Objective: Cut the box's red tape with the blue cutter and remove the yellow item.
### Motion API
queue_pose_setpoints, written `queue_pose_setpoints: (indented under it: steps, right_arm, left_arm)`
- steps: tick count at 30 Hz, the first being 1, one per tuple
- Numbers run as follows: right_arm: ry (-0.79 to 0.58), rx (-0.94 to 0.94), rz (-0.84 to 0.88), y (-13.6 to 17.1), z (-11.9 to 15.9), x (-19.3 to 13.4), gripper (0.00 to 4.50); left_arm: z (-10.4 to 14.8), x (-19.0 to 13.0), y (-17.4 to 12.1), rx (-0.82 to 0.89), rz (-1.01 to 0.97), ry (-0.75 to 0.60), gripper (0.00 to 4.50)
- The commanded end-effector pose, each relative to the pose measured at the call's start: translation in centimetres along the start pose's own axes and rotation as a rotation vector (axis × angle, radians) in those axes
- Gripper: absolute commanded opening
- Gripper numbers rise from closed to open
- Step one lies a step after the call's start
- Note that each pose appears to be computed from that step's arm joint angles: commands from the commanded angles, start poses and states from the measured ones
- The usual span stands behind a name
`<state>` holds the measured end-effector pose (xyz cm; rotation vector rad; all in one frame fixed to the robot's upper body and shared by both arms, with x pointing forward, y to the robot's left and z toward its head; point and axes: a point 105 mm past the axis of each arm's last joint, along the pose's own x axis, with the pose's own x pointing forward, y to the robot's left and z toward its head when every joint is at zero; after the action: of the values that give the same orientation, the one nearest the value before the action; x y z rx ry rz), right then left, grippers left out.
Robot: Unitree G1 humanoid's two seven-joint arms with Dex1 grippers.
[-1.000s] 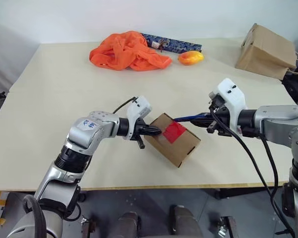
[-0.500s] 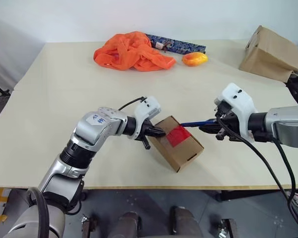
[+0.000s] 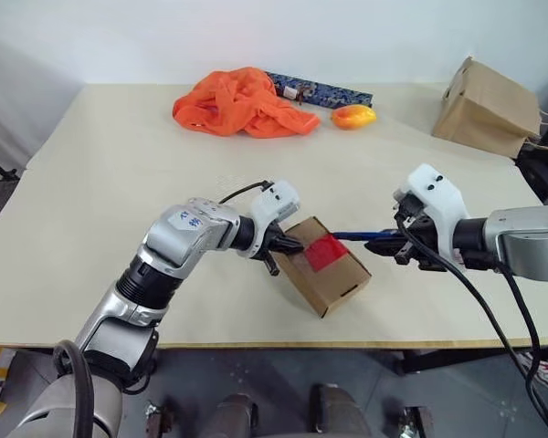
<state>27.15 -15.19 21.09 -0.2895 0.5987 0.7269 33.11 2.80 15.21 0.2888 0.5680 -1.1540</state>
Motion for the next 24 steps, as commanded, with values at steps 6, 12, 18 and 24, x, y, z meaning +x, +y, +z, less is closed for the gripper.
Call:
queue_pose_setpoints:
  steps: [6, 12, 18, 24]
  right_arm:
    - [0.116, 0.041, 0.063, 1.6, -2.4, -1.8, 0.15]
    - [0.135, 0.071, 0.047, 1.9, -2.4, -2.7, 0.15]
    - [0.127, 0.097, 0.044, 2.1, -2.5, -1.8, 0.15]
    - [0.092, 0.092, -0.010, 0.8, -1.9, -0.6, 0.15]
  left_arm:
    - [-5.4, 1.6, 1.8, -0.114, 0.107, 0.205, 0.00]
    - [-5.4, 1.7, 1.9, -0.117, 0.113, 0.199, 0.00]
    - [-5.2, 1.9, 1.7, -0.114, 0.108, 0.190, 0.00]
    - [-5.2, 1.9, 1.4, -0.102, 0.094, 0.185, 0.00]
